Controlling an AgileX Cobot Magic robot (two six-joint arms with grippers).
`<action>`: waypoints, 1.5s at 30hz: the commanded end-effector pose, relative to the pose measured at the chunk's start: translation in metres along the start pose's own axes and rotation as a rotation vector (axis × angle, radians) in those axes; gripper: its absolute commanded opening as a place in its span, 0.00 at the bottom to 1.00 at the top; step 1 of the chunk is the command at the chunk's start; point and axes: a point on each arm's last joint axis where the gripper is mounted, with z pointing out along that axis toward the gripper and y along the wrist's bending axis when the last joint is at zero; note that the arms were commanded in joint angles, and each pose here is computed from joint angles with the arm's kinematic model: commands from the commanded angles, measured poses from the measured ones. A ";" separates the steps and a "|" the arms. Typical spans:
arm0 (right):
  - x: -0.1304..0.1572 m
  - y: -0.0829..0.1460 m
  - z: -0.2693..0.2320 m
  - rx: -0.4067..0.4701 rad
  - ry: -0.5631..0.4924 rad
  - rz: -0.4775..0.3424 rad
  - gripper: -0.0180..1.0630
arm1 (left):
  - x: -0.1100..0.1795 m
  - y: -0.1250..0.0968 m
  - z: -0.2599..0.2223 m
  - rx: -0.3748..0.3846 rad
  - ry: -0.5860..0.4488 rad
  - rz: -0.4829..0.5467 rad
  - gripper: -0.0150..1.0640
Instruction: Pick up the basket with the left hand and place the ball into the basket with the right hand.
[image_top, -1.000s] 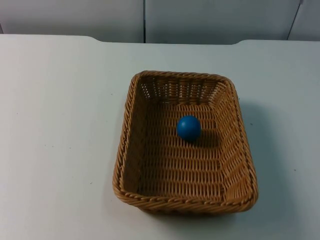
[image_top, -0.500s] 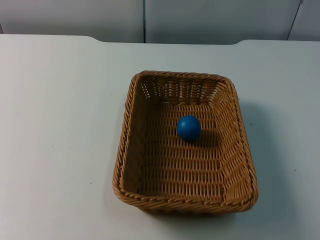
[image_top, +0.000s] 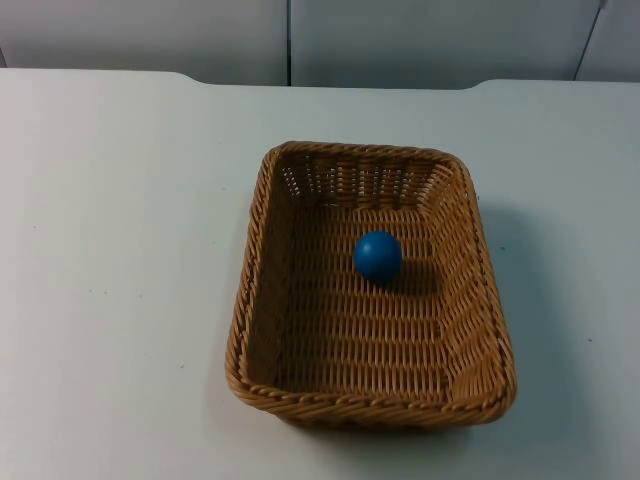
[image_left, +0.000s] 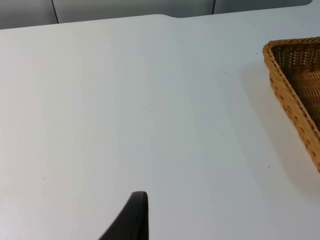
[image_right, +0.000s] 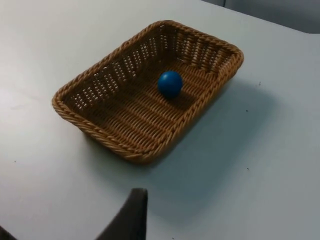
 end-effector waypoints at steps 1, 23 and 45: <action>0.000 0.001 -0.001 0.071 -0.007 0.039 0.99 | 0.001 -0.001 0.001 0.007 -0.007 -0.004 0.99; 0.001 0.005 -0.003 0.536 0.027 0.285 0.99 | 0.001 -0.001 0.001 0.007 -0.007 -0.004 0.99; 0.001 0.005 -0.004 0.581 0.030 0.309 0.99 | 0.001 -0.001 0.001 -0.025 -0.008 -0.021 0.99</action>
